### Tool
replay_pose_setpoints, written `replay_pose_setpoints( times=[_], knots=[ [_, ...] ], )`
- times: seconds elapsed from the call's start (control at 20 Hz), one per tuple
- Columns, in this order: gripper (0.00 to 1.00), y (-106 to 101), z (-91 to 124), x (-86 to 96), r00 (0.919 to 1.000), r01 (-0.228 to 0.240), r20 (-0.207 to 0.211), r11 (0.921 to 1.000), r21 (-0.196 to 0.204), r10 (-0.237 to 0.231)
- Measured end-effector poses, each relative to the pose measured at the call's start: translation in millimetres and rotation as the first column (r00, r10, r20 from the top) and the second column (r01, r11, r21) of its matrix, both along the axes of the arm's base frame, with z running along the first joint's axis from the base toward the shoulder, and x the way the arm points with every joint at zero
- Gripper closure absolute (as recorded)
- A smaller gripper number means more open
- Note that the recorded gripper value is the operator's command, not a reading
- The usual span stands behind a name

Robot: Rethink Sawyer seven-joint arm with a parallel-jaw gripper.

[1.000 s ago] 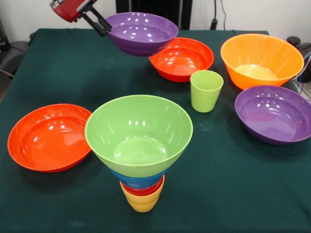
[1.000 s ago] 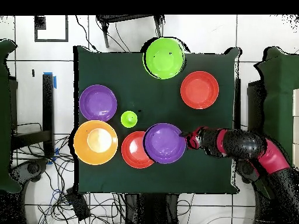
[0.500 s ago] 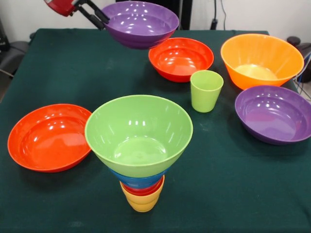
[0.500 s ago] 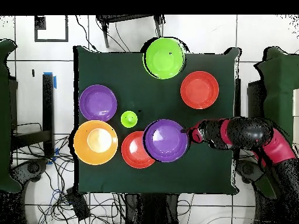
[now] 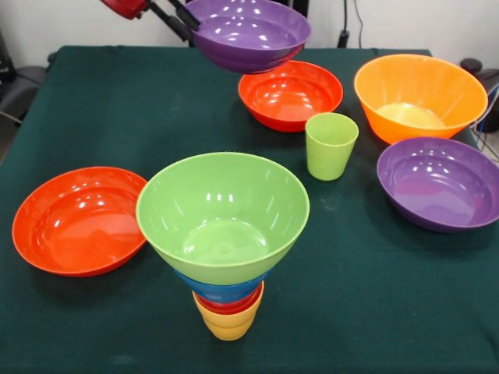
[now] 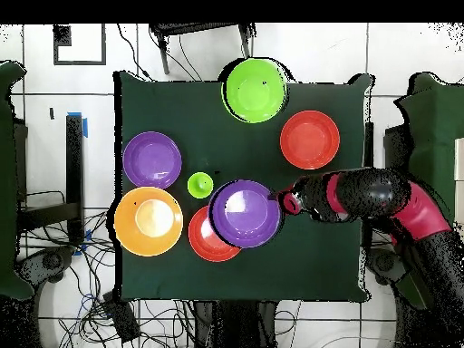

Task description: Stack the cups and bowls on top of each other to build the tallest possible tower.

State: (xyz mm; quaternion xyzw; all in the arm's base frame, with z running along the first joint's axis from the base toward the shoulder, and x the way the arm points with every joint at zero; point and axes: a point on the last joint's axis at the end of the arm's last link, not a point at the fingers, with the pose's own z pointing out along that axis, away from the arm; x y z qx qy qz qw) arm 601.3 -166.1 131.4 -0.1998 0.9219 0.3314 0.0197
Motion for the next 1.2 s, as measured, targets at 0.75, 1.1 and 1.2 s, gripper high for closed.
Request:
replay_pose_setpoints(
  times=[0.75, 1.1, 1.2],
  knots=[
    [1.00, 77.6, 27.4, 71.1, 0.9969, -0.058, 0.053, 0.9983, 0.004, 0.058],
    [1.00, 80.7, 37.7, 117.3, 0.9951, -0.021, 0.097, 0.9995, -0.024, 0.023],
    [1.00, 81.8, 41.3, 129.9, 0.9945, -0.018, 0.102, 0.9992, -0.036, 0.021]
  ],
)
